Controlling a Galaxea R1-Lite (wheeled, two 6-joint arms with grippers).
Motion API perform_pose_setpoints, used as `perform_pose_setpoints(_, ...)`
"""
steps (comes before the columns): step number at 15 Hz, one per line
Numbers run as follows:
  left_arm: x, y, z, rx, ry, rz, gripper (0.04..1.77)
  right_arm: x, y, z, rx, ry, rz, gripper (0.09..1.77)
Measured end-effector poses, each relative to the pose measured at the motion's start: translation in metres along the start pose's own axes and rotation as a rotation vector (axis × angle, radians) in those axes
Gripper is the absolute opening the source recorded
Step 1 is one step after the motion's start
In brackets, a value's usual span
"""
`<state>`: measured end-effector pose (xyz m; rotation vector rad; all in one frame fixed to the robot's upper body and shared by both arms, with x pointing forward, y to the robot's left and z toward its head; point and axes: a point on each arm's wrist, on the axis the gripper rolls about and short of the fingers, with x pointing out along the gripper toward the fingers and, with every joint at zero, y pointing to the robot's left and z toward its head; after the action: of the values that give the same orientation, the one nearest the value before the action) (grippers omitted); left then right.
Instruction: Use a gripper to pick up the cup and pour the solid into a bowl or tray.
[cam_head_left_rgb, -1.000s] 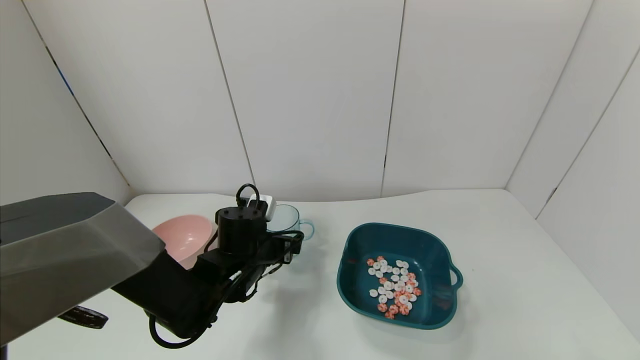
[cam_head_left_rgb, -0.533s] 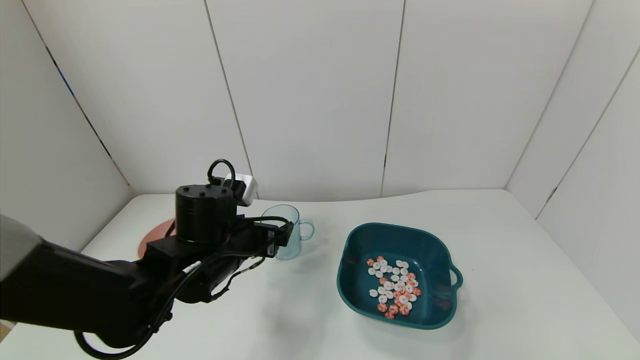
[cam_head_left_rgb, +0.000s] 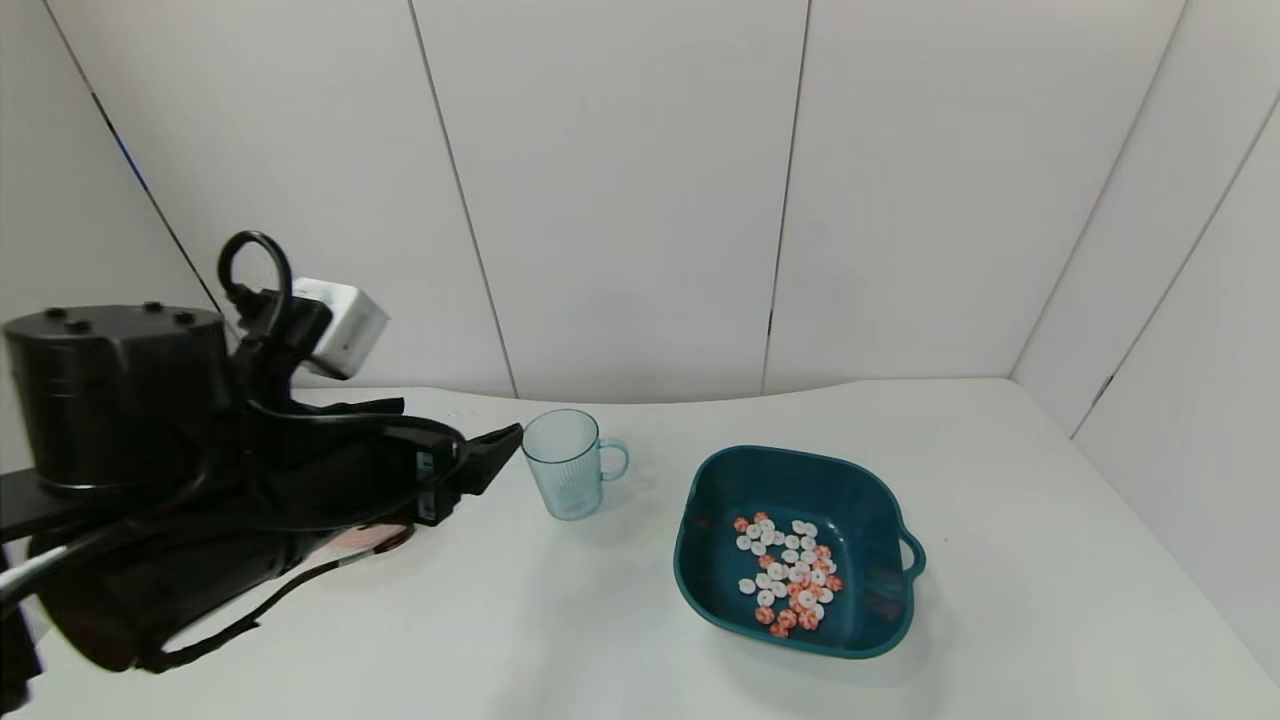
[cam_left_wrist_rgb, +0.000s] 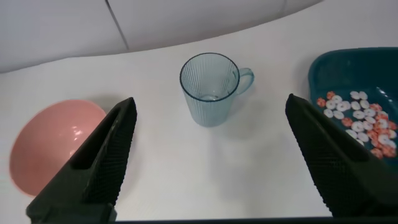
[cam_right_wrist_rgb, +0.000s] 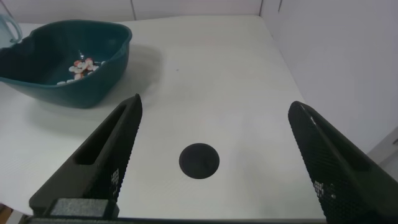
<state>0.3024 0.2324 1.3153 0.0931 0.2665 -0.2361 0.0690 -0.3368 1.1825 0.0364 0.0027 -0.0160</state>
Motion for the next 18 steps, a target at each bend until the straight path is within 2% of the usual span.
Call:
perform_pose_setpoints(5,-0.075,0.019,0.003,0.012,-0.042,-0.092,1.71,0.0,0.0,0.0,0.0,0.0,0.0,1.71)
perform_pose_setpoints(8,-0.115,0.031,-0.003,0.057,-0.067,-0.096,1.72,0.0,0.0,0.0,0.0,0.0,0.0,1.71)
perform_pose_setpoints(11,-0.149,0.042,-0.011,0.108,-0.11,-0.038,1.72,0.0,0.0,0.0,0.0,0.0,0.0,1.71)
perform_pose_setpoints(15,-0.188,0.05,-0.028,0.108,-0.153,0.048,1.72,0.0,0.0,0.0,0.0,0.0,0.0,1.71)
perform_pose_setpoints(18,-0.216,0.049,-0.045,0.094,-0.172,0.117,1.72,0.0,0.0,0.0,0.0,0.0,0.001,1.71)
